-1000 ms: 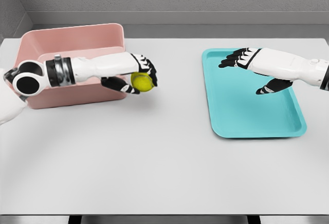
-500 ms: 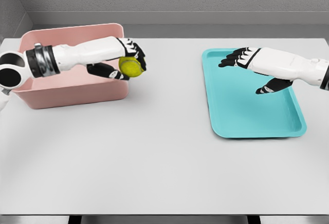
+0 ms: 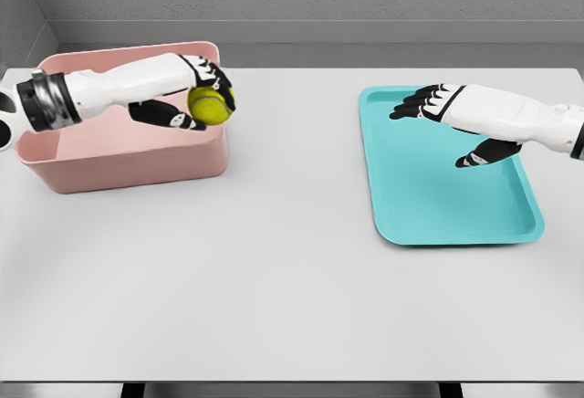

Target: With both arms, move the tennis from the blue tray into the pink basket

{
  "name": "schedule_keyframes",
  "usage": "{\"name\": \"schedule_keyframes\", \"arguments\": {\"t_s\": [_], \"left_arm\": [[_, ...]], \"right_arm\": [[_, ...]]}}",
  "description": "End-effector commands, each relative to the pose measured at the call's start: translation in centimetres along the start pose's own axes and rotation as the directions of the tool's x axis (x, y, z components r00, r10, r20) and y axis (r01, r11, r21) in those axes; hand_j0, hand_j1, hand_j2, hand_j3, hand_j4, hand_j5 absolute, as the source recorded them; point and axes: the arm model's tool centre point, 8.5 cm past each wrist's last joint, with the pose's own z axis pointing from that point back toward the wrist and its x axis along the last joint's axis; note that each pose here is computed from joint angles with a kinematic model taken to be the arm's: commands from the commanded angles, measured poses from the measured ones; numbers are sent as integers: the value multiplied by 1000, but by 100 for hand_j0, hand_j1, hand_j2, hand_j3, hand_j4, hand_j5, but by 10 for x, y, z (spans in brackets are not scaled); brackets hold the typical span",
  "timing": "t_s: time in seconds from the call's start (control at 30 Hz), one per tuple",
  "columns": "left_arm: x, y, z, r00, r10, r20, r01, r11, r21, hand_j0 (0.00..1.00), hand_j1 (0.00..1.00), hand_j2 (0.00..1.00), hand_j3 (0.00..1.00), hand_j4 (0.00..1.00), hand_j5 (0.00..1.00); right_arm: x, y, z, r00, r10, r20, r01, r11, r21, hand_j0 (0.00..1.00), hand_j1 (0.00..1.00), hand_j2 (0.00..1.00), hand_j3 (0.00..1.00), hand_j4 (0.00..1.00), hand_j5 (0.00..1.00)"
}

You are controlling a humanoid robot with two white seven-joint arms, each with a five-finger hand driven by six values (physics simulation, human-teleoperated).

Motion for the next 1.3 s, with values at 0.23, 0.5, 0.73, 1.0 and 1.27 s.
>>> {"name": "schedule_keyframes", "arguments": {"t_s": [0.23,0.5,0.73,1.0,1.27], "left_arm": [[-23,0,17,996,33,-81,-31,999,29,58,58,58,58,58,58],[-35,-7,25,991,54,-120,-51,998,30,58,58,58,58,58,58],[-42,-5,34,987,62,-149,-54,997,53,58,58,58,58,58,58],[-49,-3,40,982,69,-175,-58,996,66,58,58,58,58,58,58],[-57,-2,47,976,78,-203,-64,995,78,58,58,58,58,58,58]], "right_arm": [[0,0,1,1000,-7,0,7,1000,-2,100,100,100,100,100,100],[-1,1,2,1000,-9,-3,9,1000,4,100,100,100,100,100,100],[0,8,-1,1000,-24,1,24,1000,7,100,100,100,100,100,100],[0,8,0,1000,-24,0,24,1000,9,100,100,100,100,100,100],[-1,9,1,1000,-24,-3,24,1000,12,100,100,100,100,100,100]]}}
